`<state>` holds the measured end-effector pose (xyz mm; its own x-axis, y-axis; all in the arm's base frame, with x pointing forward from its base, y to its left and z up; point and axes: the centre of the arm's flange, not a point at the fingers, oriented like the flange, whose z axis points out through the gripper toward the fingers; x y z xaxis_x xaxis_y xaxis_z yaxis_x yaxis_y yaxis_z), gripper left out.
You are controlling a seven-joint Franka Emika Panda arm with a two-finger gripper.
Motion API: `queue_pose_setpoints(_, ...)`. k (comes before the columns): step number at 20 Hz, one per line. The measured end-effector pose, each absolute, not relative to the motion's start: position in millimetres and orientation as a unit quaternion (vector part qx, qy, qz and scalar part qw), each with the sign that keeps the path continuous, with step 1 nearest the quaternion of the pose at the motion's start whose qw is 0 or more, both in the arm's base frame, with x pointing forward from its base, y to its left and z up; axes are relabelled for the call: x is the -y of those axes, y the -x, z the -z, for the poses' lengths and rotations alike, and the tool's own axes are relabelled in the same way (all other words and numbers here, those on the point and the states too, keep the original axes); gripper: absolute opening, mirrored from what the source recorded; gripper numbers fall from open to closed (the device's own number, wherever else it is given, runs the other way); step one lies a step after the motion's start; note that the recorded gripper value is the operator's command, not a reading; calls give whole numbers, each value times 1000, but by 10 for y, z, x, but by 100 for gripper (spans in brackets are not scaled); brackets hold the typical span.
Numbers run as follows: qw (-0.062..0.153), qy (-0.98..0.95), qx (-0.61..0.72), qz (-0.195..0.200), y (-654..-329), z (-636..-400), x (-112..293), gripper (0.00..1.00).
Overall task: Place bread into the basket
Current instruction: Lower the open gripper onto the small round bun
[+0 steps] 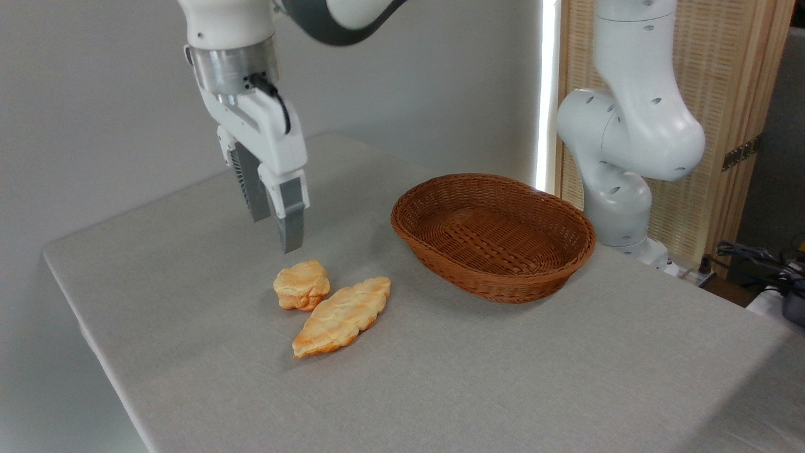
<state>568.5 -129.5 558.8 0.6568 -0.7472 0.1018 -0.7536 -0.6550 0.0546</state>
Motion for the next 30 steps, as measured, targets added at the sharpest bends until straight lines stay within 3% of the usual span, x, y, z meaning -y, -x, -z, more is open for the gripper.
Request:
queue_pose_setpoints(4, 52, -898, 435, -26, -5634, -5173, 1633, 100)
queue_pose_setpoints(8, 57, -897, 438, 0, -5548, -4875, 1666, 100)
queue_pose_setpoints(12, 55, -898, 437, -3, -5509, -4597, 1669, 100)
queue_pose_setpoints(27, 61, -892, 448, 14, -5492, -4289, 1818, 99)
queue_pose_setpoints(29, 61, -892, 448, 14, -5497, -4282, 1819, 87)
queue_pose_setpoints(30, 61, -892, 448, 14, -5499, -4274, 1819, 74)
